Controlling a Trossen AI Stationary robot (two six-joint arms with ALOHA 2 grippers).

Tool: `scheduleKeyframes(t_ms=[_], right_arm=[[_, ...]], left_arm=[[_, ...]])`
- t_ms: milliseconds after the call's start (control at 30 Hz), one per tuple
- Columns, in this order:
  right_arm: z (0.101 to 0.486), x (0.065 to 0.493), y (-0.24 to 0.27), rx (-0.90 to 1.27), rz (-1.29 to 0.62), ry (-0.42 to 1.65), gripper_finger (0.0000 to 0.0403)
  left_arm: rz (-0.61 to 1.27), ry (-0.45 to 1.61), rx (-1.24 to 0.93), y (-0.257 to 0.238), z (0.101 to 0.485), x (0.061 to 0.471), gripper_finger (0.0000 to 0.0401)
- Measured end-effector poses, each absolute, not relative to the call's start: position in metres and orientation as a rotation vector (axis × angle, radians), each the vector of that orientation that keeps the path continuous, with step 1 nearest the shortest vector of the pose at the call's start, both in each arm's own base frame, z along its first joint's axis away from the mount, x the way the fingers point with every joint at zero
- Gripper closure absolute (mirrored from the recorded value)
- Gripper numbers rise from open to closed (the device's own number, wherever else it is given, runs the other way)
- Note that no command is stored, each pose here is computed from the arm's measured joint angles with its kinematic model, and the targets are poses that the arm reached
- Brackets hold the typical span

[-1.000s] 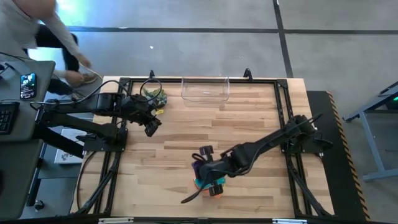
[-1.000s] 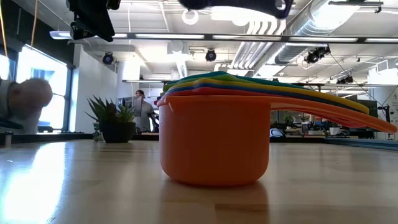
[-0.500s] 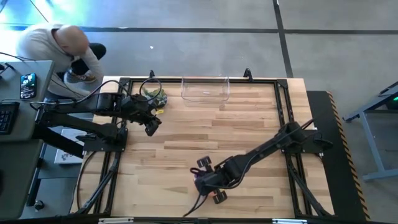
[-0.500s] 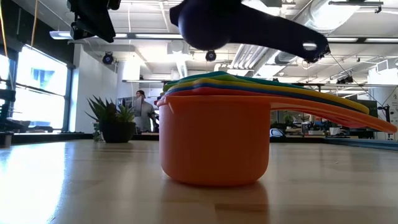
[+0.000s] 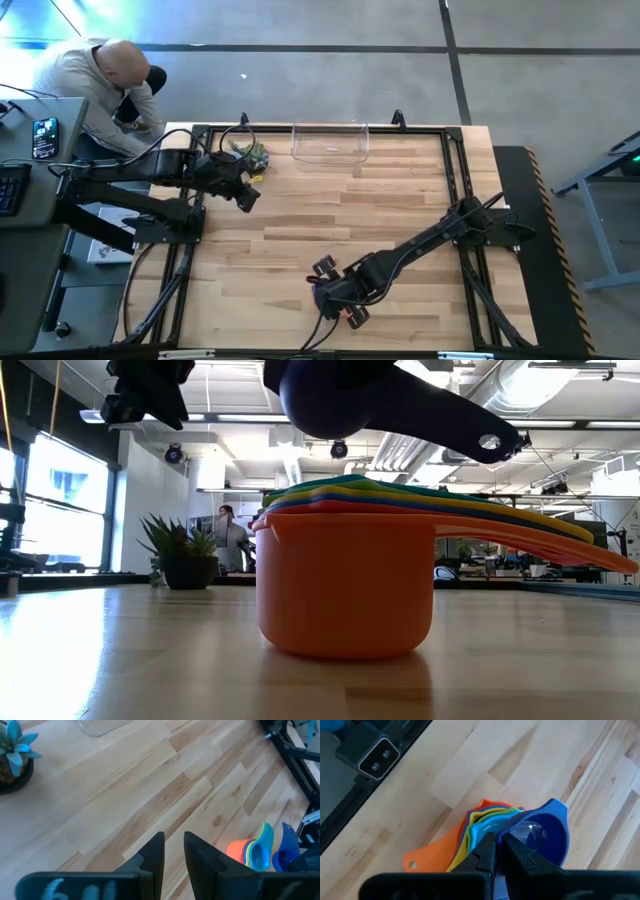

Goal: Nest measuring cups in basket
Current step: Stack the dark blue measuring cup on the light blue measuring cup, then move the stacked measuring cups to the center of the table

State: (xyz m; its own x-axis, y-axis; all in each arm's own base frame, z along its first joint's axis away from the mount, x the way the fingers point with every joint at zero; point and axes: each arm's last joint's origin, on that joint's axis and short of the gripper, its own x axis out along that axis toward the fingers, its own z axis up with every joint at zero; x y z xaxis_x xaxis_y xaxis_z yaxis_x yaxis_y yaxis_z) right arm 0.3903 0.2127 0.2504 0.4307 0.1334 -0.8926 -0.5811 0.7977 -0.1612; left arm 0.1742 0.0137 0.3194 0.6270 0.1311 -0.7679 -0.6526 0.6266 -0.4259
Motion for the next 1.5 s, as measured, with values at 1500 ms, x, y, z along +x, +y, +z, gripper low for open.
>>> scheduleKeyframes(t_ms=[1500], right_arm=[[0.226,0.392,0.206,-0.435,0.429,1.106,0.0347]], left_arm=[[0.530,0.754,-0.832,0.014,0.319,0.174,0.0339]])
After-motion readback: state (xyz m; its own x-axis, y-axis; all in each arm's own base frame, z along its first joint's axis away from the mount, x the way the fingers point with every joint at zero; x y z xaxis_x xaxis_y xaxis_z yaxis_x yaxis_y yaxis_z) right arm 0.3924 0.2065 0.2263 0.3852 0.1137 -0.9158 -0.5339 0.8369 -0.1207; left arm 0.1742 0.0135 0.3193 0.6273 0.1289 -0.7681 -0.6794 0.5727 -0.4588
